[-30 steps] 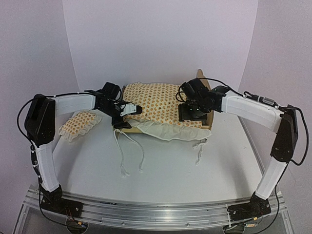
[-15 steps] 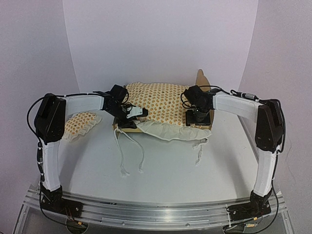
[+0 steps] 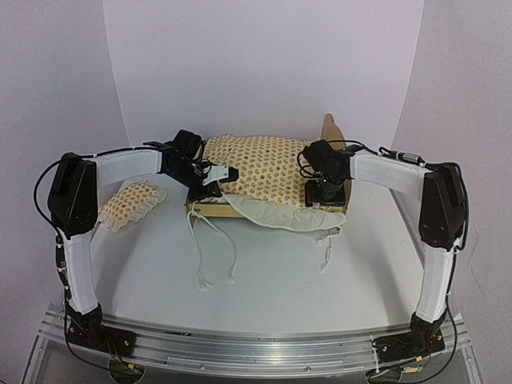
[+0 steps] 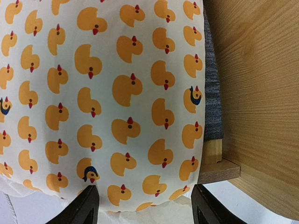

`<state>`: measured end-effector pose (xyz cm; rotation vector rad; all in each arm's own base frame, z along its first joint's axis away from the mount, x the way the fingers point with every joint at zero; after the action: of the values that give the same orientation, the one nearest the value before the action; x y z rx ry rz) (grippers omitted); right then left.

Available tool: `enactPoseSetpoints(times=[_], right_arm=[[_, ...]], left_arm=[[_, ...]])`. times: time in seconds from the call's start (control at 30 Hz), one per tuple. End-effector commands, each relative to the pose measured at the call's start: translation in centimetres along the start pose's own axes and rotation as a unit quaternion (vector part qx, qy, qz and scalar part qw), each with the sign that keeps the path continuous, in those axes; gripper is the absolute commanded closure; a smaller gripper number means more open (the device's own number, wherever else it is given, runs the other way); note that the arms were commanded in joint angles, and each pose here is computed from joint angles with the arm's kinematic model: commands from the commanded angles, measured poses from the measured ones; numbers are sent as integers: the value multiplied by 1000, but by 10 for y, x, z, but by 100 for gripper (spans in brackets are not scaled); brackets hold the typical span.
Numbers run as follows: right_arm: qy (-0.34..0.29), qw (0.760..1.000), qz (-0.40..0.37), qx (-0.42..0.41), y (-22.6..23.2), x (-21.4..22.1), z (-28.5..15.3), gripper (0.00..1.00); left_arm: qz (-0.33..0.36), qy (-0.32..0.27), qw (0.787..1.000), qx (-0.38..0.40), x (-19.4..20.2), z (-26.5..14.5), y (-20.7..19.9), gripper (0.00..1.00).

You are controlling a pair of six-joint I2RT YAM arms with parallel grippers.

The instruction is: Set up the pet bed

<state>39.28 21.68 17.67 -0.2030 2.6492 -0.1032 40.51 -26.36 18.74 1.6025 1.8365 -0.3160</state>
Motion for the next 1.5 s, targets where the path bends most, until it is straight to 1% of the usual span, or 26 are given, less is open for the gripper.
enactPoseSetpoints(times=[0.0,0.17,0.33,0.43,0.5,0.57,0.67,0.7,0.77,0.9,1.03,1.13,1.23,1.3,1.37,1.47], right_arm=[[-10,1000,8,16,-11,-10,1,33],[-12,1000,-3,24,-14,-20,11,34],[-6,1000,-7,15,-7,-23,20,35],[-5,1000,-10,13,-5,-26,24,35],[-6,1000,-11,14,-5,-27,25,35],[-9,1000,-9,14,-5,-28,23,35],[-17,1000,-5,13,-7,-30,14,35],[-22,1000,-5,12,-8,-31,9,35],[-34,999,-5,11,-12,-34,-4,35],[-55,998,-12,5,-18,-37,-29,34],[-49,996,-48,-50,-12,-31,-42,33],[-49,993,-58,-94,-9,-22,-60,31],[-38,994,-36,-92,-17,-4,-69,28],[-21,995,-31,-91,-20,11,-65,27],[7,995,-31,-99,-17,25,-52,26],[30,994,-24,-104,-12,30,-37,25]], left_arm=[[6,-21,999,-30,-31,-59,16,100],[36,-24,998,-48,-45,-104,10,100],[41,-7,999,-27,-32,-111,-9,100],[50,-23,997,-55,-41,-121,-4,100],[63,-17,996,-67,-42,-123,-1,100],[72,17,997,-30,-23,-109,-13,100],[66,90,992,66,24,-77,-48,100],[63,104,989,85,37,-68,-58,99],[61,121,986,96,56,-57,-70,100],[63,141,986,59,73,-51,-60,100],[32,157,987,30,88,-56,-41,100],[12,141,990,10,88,-62,-32,100],[1,122,993,2,82,-64,-29,100],[-9,114,993,-1,78,-66,-26,100],[-13,112,994,-5,75,-66,-24,100],[-15,109,994,-7,73,-67,-22,100]])
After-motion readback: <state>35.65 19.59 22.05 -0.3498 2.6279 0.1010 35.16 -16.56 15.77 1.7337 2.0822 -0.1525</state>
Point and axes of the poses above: each gripper's point midway between its finger pads, its own z axis out along the fingers, its own y axis along the line the jaws close on, x = y × z, the point moved 7 cm from there along -z, back along the fingers, and after that the axes turned 10 degrees about -z, right-handed, at the moved point
